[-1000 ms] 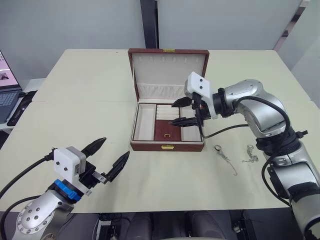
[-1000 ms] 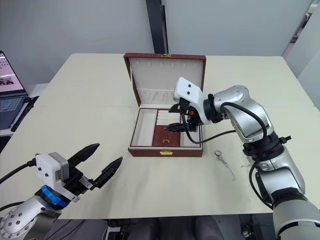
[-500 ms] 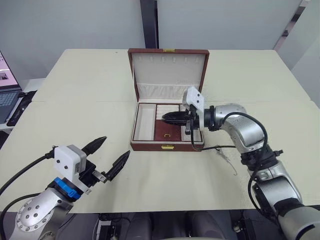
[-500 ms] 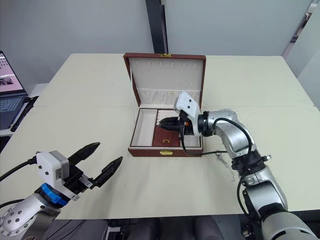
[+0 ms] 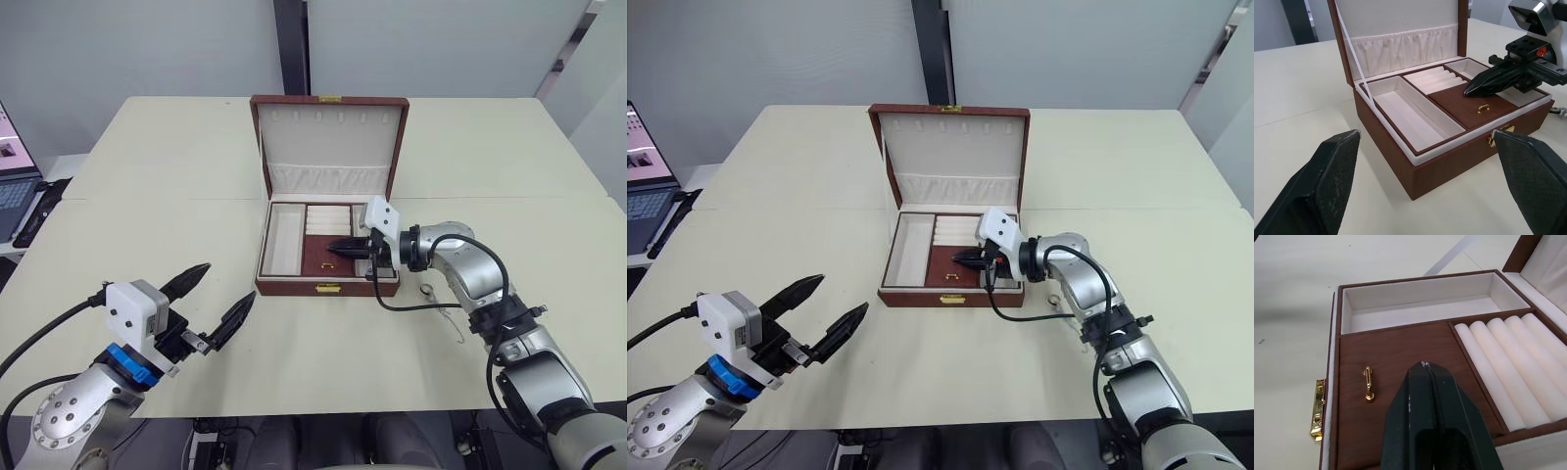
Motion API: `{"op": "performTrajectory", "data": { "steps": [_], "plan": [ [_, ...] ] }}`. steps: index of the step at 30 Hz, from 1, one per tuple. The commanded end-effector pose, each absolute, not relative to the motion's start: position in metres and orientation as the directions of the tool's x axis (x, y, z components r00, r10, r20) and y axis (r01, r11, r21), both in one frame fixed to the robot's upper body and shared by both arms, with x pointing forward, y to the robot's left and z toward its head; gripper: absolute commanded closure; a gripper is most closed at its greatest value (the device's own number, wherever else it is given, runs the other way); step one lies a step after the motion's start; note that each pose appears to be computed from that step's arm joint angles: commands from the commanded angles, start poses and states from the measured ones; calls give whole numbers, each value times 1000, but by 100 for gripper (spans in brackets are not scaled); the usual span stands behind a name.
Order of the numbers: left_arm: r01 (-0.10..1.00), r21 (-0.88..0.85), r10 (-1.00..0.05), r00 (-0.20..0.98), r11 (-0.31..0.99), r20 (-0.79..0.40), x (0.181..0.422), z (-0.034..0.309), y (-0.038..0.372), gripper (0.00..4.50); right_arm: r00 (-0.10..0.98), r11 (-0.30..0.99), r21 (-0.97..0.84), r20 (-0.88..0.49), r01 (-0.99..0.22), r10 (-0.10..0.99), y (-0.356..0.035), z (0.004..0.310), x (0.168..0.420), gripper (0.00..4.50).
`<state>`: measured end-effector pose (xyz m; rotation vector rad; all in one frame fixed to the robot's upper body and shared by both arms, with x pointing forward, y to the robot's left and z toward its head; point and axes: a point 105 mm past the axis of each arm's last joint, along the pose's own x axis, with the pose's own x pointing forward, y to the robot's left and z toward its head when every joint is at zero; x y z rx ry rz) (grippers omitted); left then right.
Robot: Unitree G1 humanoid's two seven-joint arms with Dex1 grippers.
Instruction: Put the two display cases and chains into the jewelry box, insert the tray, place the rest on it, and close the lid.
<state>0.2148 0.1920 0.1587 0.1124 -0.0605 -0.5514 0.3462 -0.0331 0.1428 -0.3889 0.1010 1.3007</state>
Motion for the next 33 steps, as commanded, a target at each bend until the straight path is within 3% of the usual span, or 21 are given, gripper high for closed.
{"op": "performTrajectory", "data": {
  "steps": [1, 4, 8, 13, 20, 26, 33],
  "plan": [
    [529, 124, -536, 844, 839, 26, 215, 162, 191, 0, 258, 215, -196, -230, -957, 938, -34, 155, 344, 449],
    [527, 79, -528, 849, 846, -11, 216, 159, 196, 0, 255, 233, -166, -123, -958, 959, -38, 178, 343, 449],
    [525, 35, -525, 851, 850, -22, 225, 167, 208, 0, 291, 281, -141, -60, -949, 955, -69, 204, 343, 369],
    [549, 52, -546, 836, 834, -59, 235, 176, 224, 0, 421, 407, -157, -72, -900, 904, -123, 212, 344, 234],
    [533, 115, -516, 844, 838, -147, 248, 185, 272, 0, 584, 554, -186, -207, -811, 785, -211, 194, 318, 14],
    [479, 186, -448, 874, 858, -187, 256, 197, 317, 0, 714, 694, -188, -293, -695, 636, -278, 176, 298, 4],
    [433, 230, -395, 898, 871, -195, 264, 206, 350, 0, 801, 789, -202, -316, -580, 508, -323, 166, 284, 4]
  ]
}}
